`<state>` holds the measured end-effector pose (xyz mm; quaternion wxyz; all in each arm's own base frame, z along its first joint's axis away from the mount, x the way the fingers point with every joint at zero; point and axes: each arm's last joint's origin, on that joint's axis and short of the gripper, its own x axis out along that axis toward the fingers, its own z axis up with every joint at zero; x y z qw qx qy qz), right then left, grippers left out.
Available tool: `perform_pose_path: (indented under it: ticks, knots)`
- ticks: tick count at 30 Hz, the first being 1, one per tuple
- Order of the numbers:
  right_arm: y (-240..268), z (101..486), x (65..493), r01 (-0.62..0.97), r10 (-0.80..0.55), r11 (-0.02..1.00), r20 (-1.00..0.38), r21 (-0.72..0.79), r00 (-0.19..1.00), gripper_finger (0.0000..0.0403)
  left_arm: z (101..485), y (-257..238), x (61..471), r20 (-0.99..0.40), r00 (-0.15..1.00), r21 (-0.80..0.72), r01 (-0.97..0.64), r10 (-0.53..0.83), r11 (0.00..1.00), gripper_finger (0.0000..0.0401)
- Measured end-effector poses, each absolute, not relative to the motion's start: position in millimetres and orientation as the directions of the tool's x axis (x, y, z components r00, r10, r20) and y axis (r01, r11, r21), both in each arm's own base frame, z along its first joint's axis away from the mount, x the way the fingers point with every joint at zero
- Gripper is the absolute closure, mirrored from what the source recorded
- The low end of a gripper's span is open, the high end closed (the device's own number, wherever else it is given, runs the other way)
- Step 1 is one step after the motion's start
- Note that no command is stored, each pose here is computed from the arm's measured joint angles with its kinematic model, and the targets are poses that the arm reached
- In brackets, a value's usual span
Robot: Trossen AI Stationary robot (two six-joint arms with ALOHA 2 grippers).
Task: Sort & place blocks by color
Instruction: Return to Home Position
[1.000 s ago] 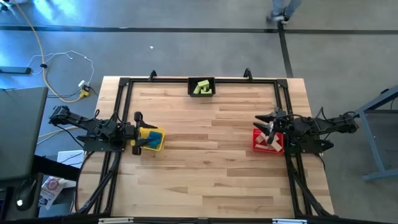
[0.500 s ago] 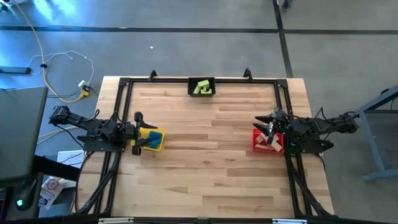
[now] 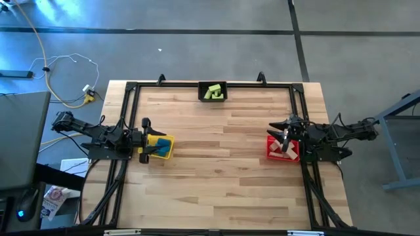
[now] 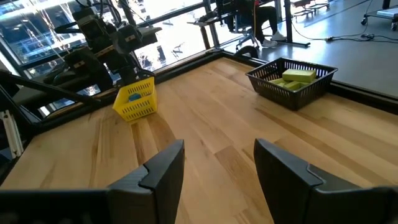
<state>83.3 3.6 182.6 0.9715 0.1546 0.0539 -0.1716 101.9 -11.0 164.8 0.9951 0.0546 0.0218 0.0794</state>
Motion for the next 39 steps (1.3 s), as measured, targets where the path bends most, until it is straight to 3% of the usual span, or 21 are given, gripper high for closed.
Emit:
perform_pose_path:
  ticks: [39]
  knots:
    - [3.6,182.5,83.2,0.350,-0.317,0.894,-0.158,0.281,0.935,0.0224,164.8,-11.0,101.9,-0.035,0.986,0.111,-0.155,0.160,0.982,0.0183]
